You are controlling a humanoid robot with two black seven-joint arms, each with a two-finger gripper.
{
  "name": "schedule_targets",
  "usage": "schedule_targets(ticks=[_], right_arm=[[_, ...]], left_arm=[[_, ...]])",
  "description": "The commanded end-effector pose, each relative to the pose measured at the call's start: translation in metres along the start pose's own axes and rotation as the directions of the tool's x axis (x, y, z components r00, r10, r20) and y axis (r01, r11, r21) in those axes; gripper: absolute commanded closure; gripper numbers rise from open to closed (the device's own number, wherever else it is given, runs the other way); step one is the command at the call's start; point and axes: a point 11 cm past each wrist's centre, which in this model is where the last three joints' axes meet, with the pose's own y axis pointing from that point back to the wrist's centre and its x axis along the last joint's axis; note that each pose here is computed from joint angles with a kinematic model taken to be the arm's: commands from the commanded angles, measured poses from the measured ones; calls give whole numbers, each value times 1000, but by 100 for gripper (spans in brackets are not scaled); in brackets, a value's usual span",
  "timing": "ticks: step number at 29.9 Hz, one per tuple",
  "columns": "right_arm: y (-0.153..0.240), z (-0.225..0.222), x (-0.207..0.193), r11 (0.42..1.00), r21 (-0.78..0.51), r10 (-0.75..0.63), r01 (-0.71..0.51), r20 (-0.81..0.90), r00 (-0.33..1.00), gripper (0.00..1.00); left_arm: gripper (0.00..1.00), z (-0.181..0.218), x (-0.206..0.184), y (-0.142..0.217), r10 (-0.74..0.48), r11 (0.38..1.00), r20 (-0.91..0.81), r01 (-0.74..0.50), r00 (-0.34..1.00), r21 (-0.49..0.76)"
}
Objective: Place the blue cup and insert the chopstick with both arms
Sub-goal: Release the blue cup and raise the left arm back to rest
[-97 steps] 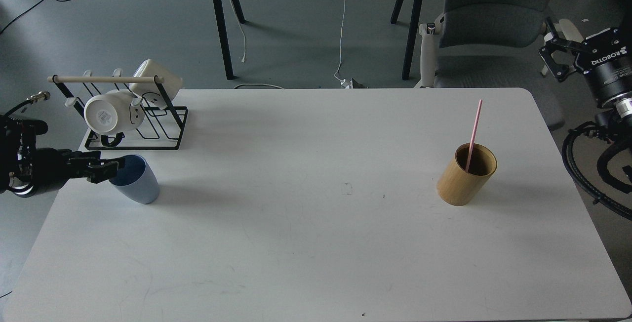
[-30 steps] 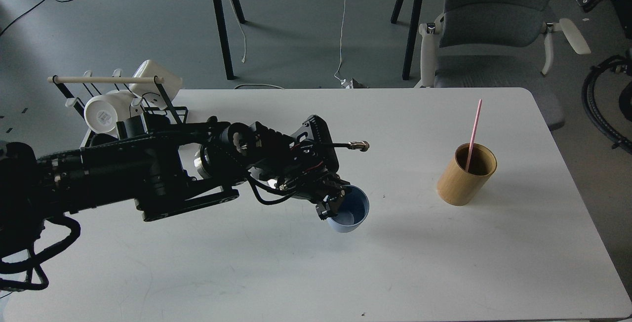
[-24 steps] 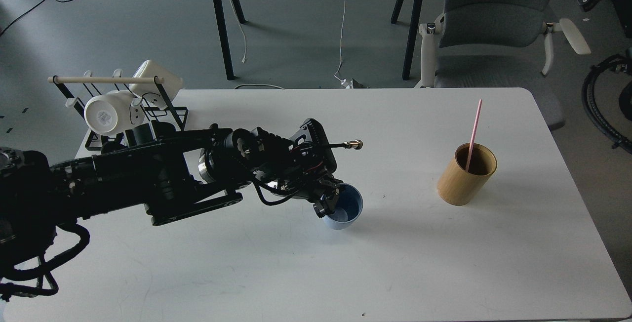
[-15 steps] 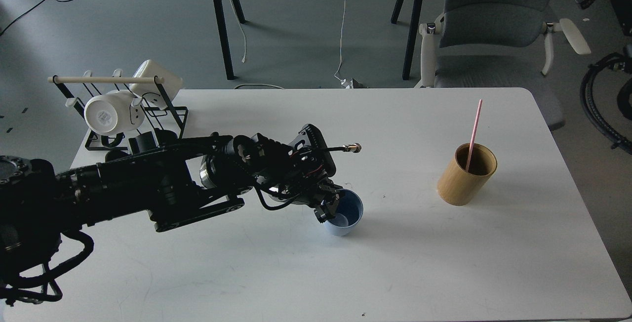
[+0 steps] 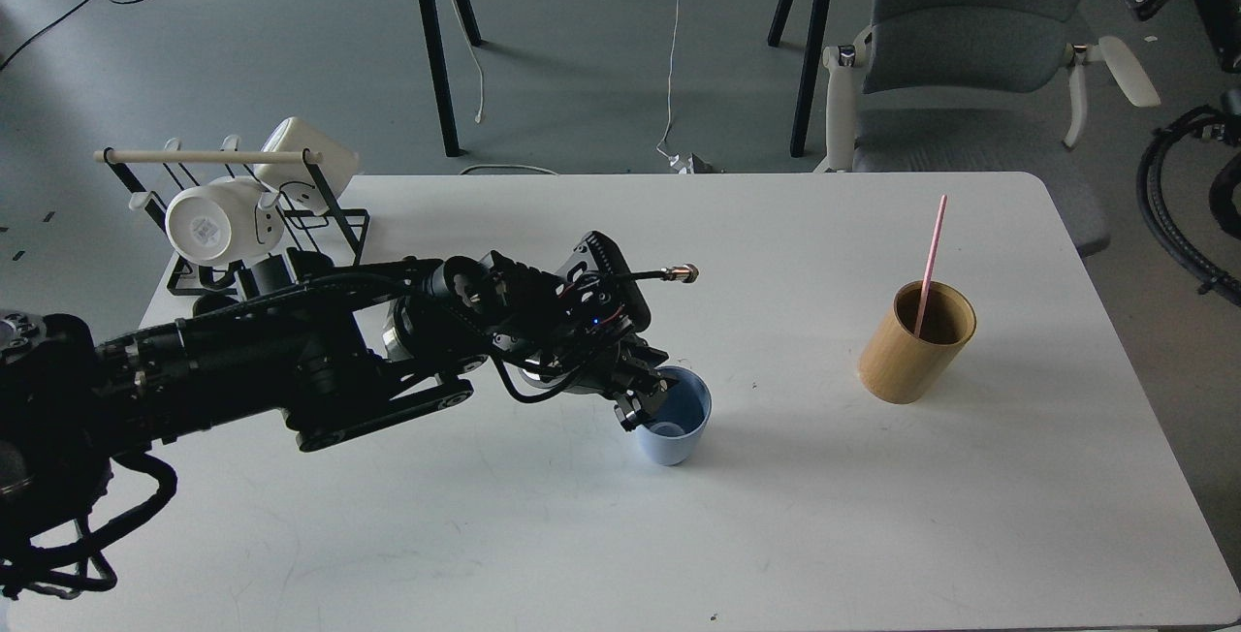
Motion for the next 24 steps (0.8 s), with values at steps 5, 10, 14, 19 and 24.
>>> schedule_targets(ticks=[5, 10, 14, 19, 24], right_arm=[[12, -18, -8, 999, -35, -40, 36, -102, 994, 0], [16, -29, -23, 993, -94, -93, 69, -271, 958, 0], [20, -32, -27, 988, -149, -98, 39, -413, 905, 0], [31, -25, -24, 969, -247, -141, -27, -635, 760, 0], [43, -21, -22, 945, -312, -214, -99, -817, 535, 1]], left_arm=[[7, -28, 35, 33, 199, 978, -301, -210, 933, -6], [1, -52, 67, 73, 343, 907, -557, -422, 757, -15], [1, -74, 81, 106, 397, 826, -722, -564, 567, 11], [1, -104, 88, 154, 372, 639, -900, -766, 227, 71], [1, -157, 68, 187, 263, 416, -949, -867, -173, 274]])
